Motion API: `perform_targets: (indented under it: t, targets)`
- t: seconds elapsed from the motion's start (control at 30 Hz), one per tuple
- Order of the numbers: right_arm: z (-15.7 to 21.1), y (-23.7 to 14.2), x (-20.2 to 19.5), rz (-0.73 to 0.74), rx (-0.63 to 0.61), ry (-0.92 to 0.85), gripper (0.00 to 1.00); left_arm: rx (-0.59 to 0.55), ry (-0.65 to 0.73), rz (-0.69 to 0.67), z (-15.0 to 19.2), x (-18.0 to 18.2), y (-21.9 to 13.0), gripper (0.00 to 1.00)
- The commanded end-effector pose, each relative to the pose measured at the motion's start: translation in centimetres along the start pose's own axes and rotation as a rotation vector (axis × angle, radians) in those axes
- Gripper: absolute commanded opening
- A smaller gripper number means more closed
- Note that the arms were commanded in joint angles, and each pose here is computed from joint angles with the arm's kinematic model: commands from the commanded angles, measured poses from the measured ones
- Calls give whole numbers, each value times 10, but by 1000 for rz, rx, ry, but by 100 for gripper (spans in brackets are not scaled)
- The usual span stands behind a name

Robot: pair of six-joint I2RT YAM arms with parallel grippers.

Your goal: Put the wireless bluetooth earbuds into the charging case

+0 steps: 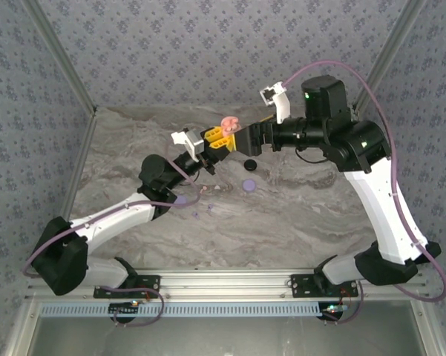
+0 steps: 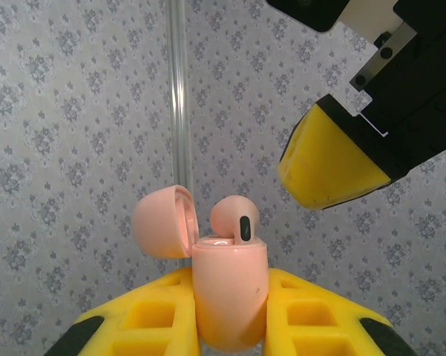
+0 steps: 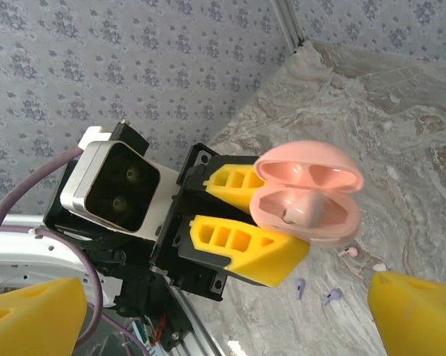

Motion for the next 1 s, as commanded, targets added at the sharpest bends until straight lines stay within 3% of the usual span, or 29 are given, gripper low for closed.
perform_targets:
  t: [0.0,0.97]
  targets:
    - [-3,-3,5,5,5,-34,100,-86,5,42,-22,-7,7,0]
    - [-11,24,5,-33,39,-51,100,-78,-9,55,-19,-6,12,0]
Point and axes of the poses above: each hand's point on the last joint's axis, 136 mm out from that joint toward the fingers, its own y axis out along the fingers, its own x axis along the line the jaws close on, z = x × y, the point moved 7 cm from there along -y, back along the fingers, and after that the axes turned 5 degrees about -y, right-handed, at the moved point
